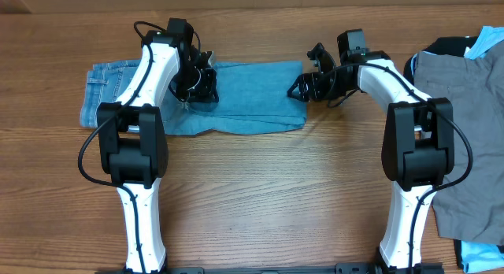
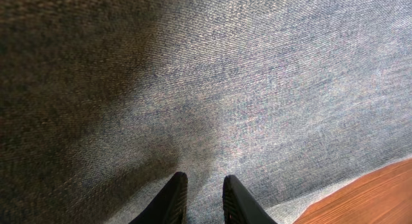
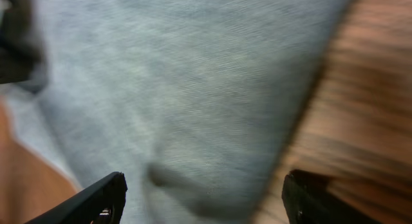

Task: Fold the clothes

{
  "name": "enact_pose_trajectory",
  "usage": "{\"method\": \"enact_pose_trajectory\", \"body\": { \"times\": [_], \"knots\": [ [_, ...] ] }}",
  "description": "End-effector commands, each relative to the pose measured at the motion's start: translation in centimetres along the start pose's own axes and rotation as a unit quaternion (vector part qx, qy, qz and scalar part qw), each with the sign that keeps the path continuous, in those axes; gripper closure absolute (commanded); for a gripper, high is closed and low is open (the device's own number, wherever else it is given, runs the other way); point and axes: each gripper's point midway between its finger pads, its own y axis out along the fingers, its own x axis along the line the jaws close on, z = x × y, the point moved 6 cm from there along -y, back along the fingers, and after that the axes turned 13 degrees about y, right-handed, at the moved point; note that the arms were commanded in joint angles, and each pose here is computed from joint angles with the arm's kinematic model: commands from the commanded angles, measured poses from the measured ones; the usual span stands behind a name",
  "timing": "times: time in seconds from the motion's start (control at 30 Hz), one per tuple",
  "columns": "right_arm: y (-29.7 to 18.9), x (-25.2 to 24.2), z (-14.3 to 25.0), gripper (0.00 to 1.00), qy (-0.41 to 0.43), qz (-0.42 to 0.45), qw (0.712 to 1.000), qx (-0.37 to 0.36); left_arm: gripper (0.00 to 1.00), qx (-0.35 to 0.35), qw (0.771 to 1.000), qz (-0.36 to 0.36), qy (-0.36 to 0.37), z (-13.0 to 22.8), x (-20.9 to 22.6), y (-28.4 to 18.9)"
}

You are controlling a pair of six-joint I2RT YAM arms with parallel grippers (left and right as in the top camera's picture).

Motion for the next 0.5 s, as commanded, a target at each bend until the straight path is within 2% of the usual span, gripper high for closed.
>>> {"method": "enact_pose_trajectory", "body": {
  "times": [0.0, 0.07, 0.1, 0.17, 0.3, 0.47],
  "knots": [
    [0.3, 1.3, 0.7, 0.21, -0.002, -0.063, 0.998, 0.012, 0.77, -0.007, 1.000, -0.007, 0.003, -0.4, 0.0, -0.4],
    [0.3, 1.3, 0.6, 0.27, -0.002, -0.062, 0.998, 0.011, 0.77, -0.007, 1.000, -0.007, 0.003, -0.4, 0.0, -0.4],
    [0.3, 1.3, 0.6, 0.36, -0.003, -0.062, 0.998, 0.011, 0.77, -0.007, 1.000, -0.007, 0.003, -0.4, 0.0, -0.4],
    [0.3, 1.4, 0.4, 0.44, -0.007, -0.066, 0.998, 0.006, 0.78, -0.007, 1.000, -0.007, 0.003, -0.4, 0.0, -0.4],
    [0.4, 2.4, 0.1, 0.44, -0.019, -0.099, 0.995, 0.001, 0.77, -0.005, 1.000, -0.017, 0.004, -0.4, 0.2, -0.4],
    [0.4, 2.5, 0.0, 0.43, -0.023, -0.100, 0.995, -0.002, 0.77, -0.010, 1.000, -0.018, 0.005, -0.6, 0.2, -0.4]
  ]
}}
